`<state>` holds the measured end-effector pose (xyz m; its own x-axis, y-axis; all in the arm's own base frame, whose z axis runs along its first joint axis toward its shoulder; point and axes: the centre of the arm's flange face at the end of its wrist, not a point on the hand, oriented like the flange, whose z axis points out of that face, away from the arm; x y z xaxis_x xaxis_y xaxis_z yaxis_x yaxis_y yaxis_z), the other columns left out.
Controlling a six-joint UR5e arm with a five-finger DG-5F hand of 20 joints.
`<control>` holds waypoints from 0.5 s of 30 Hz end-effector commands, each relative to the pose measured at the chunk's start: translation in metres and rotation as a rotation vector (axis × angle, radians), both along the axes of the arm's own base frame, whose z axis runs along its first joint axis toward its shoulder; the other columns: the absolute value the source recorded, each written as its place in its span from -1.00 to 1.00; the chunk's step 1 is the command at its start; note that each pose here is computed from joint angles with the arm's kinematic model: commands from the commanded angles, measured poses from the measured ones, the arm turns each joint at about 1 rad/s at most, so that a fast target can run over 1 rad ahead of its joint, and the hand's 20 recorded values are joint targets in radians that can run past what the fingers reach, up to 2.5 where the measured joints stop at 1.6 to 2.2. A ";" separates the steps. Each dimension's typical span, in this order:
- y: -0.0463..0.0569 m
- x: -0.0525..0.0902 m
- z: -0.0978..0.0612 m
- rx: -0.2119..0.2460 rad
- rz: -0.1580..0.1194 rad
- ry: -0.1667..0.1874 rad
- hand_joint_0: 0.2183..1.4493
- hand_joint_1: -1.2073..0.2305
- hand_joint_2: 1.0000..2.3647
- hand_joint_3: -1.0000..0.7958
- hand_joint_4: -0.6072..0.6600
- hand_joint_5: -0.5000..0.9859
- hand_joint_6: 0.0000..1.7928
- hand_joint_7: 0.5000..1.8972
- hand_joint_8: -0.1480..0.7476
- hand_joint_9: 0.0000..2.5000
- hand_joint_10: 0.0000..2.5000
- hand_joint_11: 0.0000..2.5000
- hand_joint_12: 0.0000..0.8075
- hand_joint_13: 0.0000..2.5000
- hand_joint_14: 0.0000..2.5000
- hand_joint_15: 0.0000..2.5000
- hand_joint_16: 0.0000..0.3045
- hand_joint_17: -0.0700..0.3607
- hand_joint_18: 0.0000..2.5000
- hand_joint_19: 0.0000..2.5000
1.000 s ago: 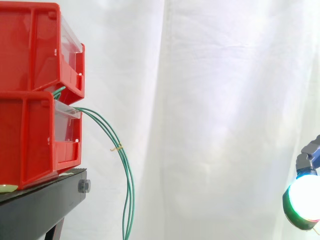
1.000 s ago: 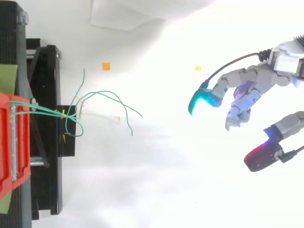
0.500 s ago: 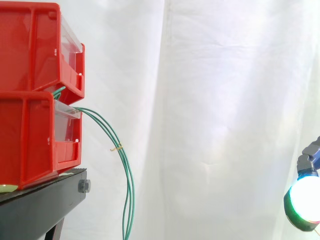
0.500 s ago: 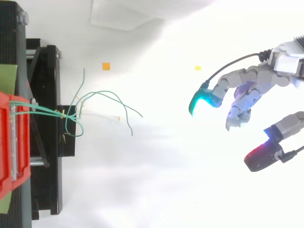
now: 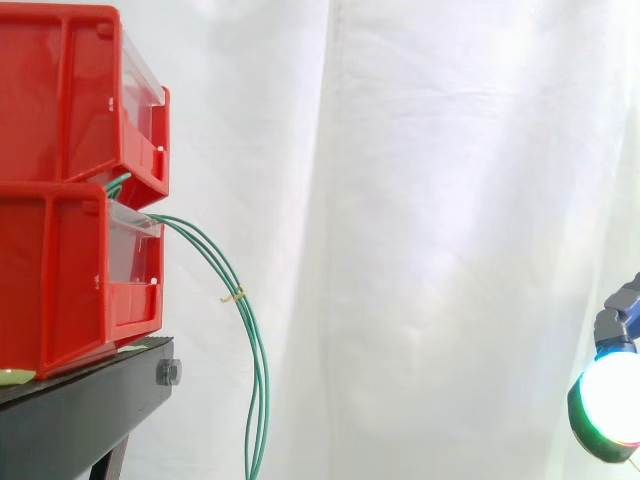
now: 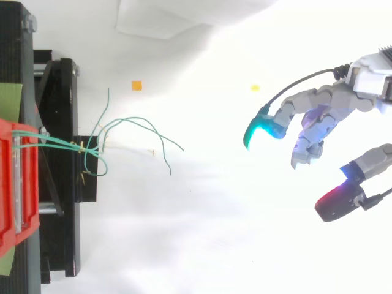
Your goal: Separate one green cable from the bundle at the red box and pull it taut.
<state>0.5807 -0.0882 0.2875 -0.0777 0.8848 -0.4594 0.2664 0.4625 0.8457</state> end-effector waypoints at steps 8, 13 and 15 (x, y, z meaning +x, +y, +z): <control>0.000 -0.003 -0.001 0.000 0.002 0.019 -0.48 -0.27 -1.00 -0.44 0.17 -0.58 -0.44 -0.69 -0.25 -0.27 -0.99 -0.55 -0.21 -0.18 -0.99 -0.54 -0.78 -0.32 -0.53 -0.51; 0.000 -0.002 -0.001 -0.001 0.002 0.017 -0.48 -0.28 -1.00 -0.44 0.17 -0.58 -0.44 -0.68 -0.25 -0.27 -0.99 -0.54 -0.22 -0.17 -0.99 -0.56 -0.78 -0.32 -0.52 -0.51; 0.000 -0.002 -0.001 -0.003 0.001 0.017 -0.48 -0.27 -1.00 -0.44 0.18 -0.58 -0.44 -0.68 -0.24 -0.27 -0.99 -0.55 -0.22 -0.17 -0.99 -0.55 -0.78 -0.32 -0.52 -0.51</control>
